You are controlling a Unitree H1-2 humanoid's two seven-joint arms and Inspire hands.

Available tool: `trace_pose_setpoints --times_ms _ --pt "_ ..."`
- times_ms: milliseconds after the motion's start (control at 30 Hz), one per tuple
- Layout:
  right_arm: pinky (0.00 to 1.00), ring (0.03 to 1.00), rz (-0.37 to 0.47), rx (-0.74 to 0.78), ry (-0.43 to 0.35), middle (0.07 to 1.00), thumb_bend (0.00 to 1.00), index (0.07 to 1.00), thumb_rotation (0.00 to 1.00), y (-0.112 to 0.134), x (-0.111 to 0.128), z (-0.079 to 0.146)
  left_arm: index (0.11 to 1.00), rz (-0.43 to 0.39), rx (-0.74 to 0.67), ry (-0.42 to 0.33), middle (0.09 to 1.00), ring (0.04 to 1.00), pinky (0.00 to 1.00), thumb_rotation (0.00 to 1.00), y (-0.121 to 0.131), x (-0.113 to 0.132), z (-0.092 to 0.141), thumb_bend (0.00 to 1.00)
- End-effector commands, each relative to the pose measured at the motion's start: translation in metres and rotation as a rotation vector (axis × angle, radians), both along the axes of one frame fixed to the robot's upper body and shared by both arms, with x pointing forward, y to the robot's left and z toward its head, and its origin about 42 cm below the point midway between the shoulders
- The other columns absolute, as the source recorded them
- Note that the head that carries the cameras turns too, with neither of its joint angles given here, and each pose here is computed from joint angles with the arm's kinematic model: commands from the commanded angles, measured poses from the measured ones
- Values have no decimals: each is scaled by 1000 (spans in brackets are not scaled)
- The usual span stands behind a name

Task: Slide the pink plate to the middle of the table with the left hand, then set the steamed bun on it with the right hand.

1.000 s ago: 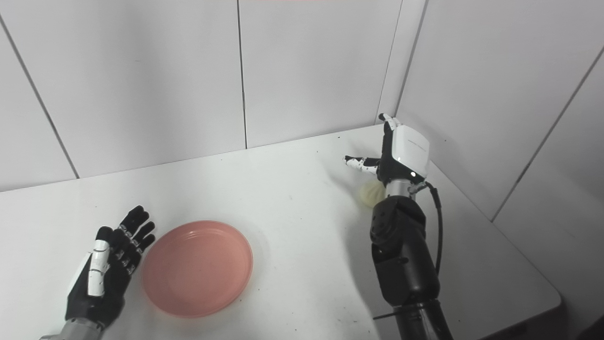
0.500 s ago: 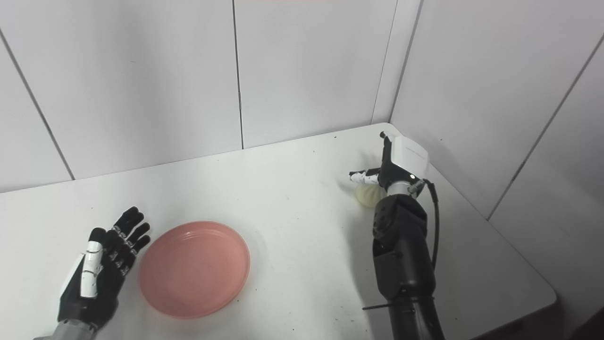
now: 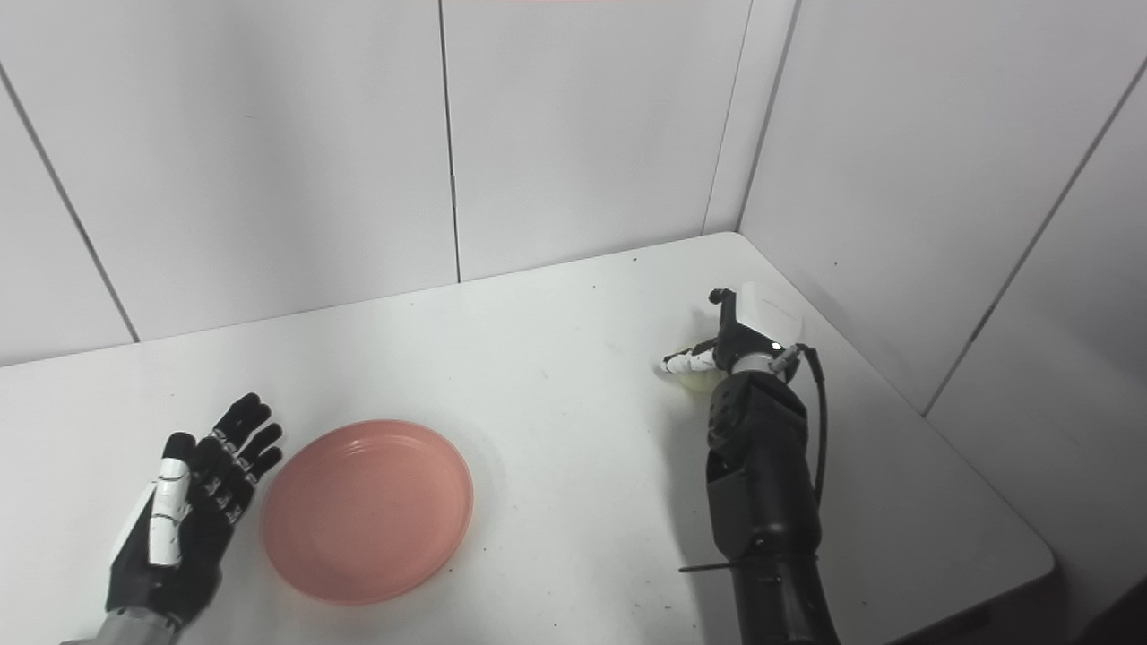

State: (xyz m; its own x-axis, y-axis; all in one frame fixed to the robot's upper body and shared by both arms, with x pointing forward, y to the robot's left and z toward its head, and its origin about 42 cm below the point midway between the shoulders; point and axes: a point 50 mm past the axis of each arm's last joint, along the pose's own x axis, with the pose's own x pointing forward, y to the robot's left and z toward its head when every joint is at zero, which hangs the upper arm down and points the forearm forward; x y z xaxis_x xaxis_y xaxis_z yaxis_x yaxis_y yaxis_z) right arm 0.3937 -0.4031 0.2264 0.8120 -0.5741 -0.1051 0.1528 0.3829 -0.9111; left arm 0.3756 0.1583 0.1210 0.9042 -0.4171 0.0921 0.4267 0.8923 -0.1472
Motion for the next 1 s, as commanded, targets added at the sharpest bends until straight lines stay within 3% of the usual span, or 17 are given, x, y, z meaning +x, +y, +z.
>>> trace_pose_setpoints --times_ms 0,100,133,167,300,467,500,567,667,967 --pt "560 750 6 -72 -35 815 817 782 302 -5 6 29 871 5 13 30 947 932 941 977 11 -8 -17 698" --pt "558 727 26 -93 13 778 798 773 250 -7 5 26 871 6 13 29 946 932 942 974 11 -9 -17 705" --pt "439 581 30 -96 25 655 784 767 192 -8 5 25 870 7 12 30 946 932 944 974 11 -9 -16 704" --pt "248 341 32 -93 34 511 612 758 40 -10 4 24 870 7 12 32 945 931 944 975 11 -9 -16 698" --pt "148 224 38 -83 41 472 569 732 3 -8 2 26 872 7 18 30 949 935 947 979 12 -9 -18 699" --pt "149 222 14 -82 13 469 564 646 0 -11 1 26 874 3 11 35 953 941 953 972 11 -9 -19 704" --pt "141 211 8 -77 -7 469 547 569 0 -11 0 26 872 4 10 36 952 939 950 966 10 -9 -18 704" --pt "133 205 2 -66 -45 469 535 503 0 -9 -1 28 869 5 9 37 949 936 943 963 9 -10 -16 702" --pt "224 295 -1 -51 -64 415 524 519 0 -8 -1 33 873 5 10 38 953 942 952 964 8 -10 -16 702" --pt "331 395 72 14 -145 452 526 518 0 1 -2 44 876 -4 10 41 962 951 960 970 2 -12 -18 695"
